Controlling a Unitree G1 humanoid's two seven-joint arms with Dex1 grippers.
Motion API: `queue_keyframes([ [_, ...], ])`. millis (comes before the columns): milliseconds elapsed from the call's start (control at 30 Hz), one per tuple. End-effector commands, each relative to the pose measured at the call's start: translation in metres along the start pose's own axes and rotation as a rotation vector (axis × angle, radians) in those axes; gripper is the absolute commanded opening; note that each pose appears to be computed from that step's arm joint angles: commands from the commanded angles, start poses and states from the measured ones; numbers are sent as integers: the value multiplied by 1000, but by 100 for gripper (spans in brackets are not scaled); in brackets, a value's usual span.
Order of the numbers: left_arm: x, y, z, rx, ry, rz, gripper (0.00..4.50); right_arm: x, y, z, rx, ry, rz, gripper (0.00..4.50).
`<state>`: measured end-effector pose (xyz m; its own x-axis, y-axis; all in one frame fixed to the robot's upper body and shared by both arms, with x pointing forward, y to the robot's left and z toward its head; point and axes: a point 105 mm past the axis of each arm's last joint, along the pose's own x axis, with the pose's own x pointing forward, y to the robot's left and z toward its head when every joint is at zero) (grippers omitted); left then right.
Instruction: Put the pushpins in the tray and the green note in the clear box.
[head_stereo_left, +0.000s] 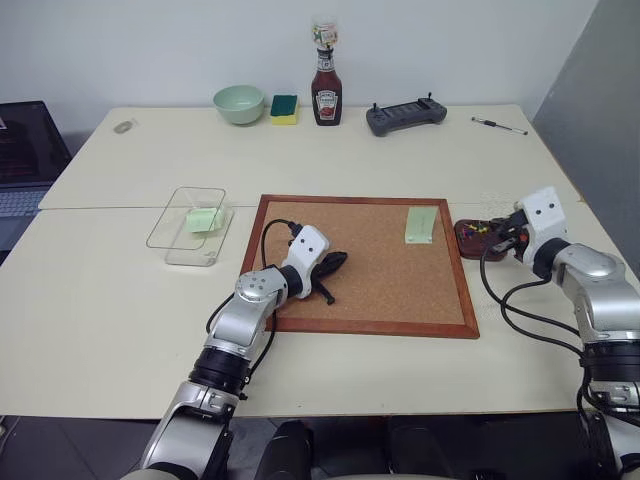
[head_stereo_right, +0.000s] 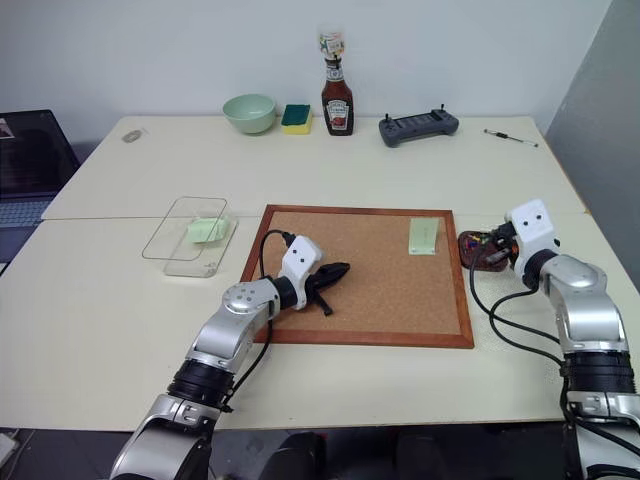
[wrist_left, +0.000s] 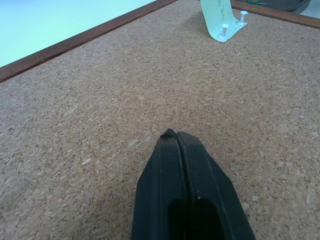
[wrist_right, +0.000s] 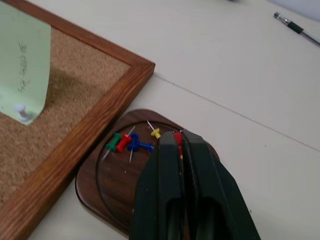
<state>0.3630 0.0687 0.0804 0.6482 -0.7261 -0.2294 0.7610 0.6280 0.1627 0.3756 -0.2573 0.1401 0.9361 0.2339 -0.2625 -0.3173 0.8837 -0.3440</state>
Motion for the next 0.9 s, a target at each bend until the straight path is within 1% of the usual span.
queue_keyframes([
  [33,2,-16,-32,-37,112,-55,0,-1,-2,5,-44,1,4,5],
  [167,0,-15,-33,-36,115,-49,0,1,-3,2,-74,21,-2,5],
  [233,0,-15,-34,-37,115,-46,0,2,-3,2,-79,27,-5,48],
  [267,0,-15,-34,-37,115,-45,0,2,-4,2,-81,29,-7,53],
  [367,0,-14,-34,-38,116,-43,0,2,-5,2,-82,33,-8,125],
  [400,0,-14,-34,-38,116,-42,0,2,-5,2,-81,33,-7,134],
  [433,0,-14,-34,-38,116,-42,0,2,-5,2,-81,33,-7,158],
  [500,0,-14,-34,-39,116,-42,0,2,-7,3,-74,29,-11,182],
  [567,0,-14,-34,-38,115,-42,0,1,-8,5,-68,25,-16,228],
  [733,0,-13,-34,-37,115,-41,0,-4,-15,18,-23,-29,-22,328],
  [800,0,-13,-34,-38,115,-40,0,-8,-16,26,7,-66,0,328],
  [900,0,-13,-34,-37,116,-42,0,-13,9,38,29,-119,152,328],
])
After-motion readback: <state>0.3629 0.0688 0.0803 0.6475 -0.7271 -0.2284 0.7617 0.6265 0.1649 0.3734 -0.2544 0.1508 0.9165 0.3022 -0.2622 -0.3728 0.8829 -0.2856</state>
